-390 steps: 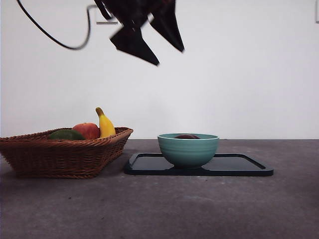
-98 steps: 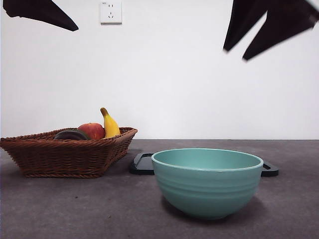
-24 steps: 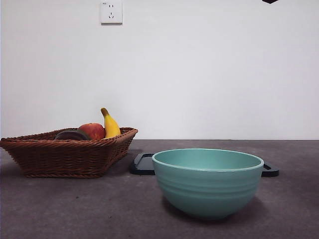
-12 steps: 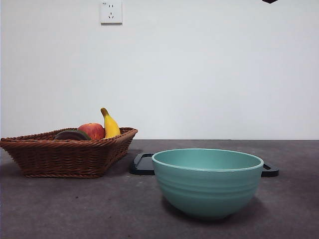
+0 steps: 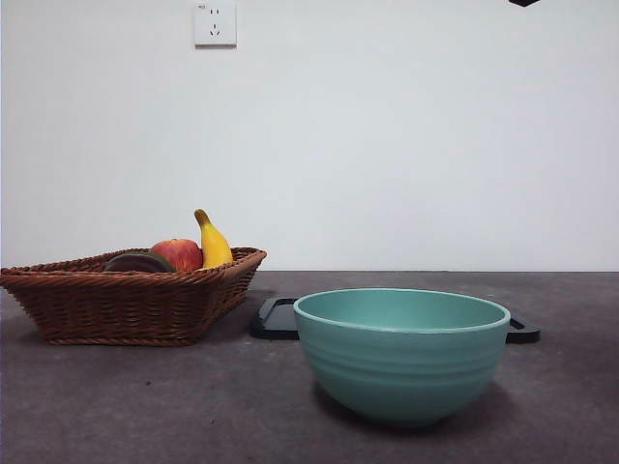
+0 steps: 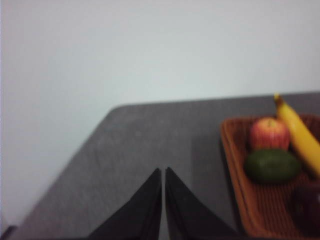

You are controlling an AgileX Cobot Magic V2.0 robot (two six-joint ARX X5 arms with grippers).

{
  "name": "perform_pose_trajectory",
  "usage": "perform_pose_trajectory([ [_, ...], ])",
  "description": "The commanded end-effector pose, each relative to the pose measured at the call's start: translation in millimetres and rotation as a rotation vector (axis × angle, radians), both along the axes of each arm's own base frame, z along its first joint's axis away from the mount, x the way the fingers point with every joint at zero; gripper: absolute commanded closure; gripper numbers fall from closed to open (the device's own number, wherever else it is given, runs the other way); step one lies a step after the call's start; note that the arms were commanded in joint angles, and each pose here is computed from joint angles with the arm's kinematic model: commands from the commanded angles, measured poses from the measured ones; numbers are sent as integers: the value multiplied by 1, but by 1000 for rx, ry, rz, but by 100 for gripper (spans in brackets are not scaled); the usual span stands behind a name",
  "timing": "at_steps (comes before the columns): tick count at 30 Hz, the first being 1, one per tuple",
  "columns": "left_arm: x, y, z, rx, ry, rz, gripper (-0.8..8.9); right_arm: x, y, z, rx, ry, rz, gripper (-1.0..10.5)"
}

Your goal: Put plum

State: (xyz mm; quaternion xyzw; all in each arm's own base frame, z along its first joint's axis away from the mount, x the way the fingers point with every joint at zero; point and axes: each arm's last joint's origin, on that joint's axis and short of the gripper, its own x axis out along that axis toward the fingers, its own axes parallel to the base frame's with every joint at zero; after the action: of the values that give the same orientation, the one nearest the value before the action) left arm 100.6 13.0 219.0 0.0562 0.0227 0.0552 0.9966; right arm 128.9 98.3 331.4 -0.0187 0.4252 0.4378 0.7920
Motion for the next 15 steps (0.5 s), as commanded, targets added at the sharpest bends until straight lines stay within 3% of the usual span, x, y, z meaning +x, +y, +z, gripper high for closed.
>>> perform_pose_trajectory([
  [1,-1,0,-17,-3,9,8,803,1,2,4,5,-23,17,940],
  [15,-5,0,-59,-7,40,8,804,1,2,4,5,-23,17,940],
])
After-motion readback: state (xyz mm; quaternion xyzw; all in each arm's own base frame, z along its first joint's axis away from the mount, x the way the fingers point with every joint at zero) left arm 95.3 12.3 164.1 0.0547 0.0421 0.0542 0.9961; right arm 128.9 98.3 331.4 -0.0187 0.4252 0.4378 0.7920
